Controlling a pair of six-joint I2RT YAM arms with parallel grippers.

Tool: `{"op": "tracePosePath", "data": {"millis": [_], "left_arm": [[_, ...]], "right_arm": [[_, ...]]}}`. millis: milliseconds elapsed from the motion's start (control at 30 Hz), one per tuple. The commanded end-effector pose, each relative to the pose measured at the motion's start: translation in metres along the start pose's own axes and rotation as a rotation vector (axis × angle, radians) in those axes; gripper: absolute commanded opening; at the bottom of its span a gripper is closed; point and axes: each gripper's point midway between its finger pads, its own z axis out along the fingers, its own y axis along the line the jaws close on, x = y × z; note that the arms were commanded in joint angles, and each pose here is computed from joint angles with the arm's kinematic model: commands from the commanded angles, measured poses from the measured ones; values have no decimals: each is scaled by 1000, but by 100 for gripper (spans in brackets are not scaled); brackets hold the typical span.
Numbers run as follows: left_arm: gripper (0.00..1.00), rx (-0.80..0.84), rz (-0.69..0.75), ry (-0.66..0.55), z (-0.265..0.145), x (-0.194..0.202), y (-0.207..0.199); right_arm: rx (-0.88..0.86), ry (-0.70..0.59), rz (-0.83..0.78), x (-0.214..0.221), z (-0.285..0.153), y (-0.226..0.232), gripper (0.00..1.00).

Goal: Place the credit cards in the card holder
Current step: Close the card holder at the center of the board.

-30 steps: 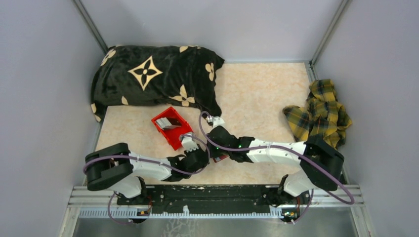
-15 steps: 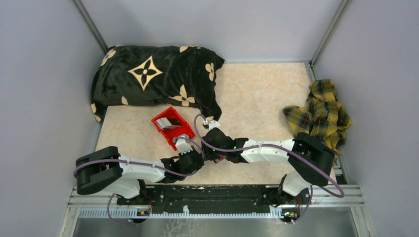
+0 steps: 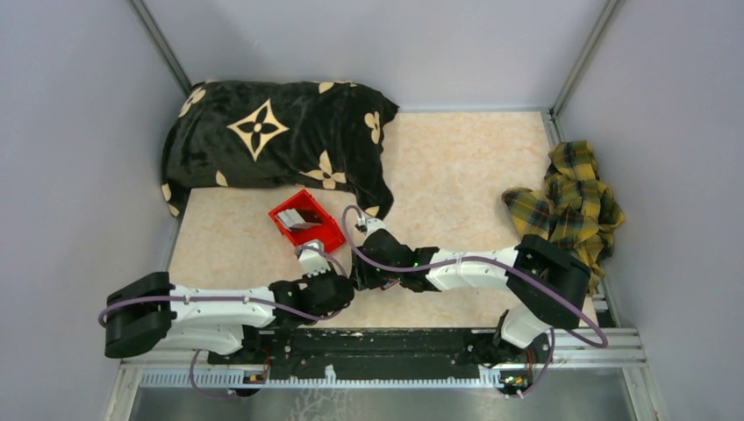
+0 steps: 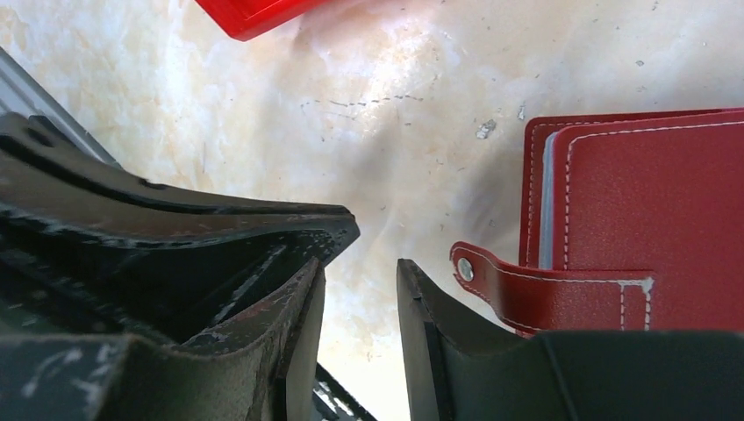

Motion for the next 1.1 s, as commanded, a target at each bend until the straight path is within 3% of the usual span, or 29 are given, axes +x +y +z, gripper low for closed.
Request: {"op": "tracePosePath", "data": {"millis": [0, 267, 500, 700, 933, 1067], "left_arm": [[1, -34, 20, -95, -16, -32, -6], [2, -3, 67, -208, -40, -80, -39], [3, 72, 183, -281, -40, -99, -86], [5, 144, 278, -204, -17, -85, -121], [7, 252, 347, -99, 22, -68, -147], [7, 297, 348, -35, 40, -59, -150]], "right_arm": [[-104, -61, -28, -19, -12, 32, 37], [-177, -102, -83, -43, -46, 59, 41], [-105, -193, -87, -59, -77, 44, 50], [71, -263, -56, -66, -93, -11, 66], [139, -290, 72, -66, -95, -81, 68], [105, -270, 126, -58, -88, -99, 68]]}}
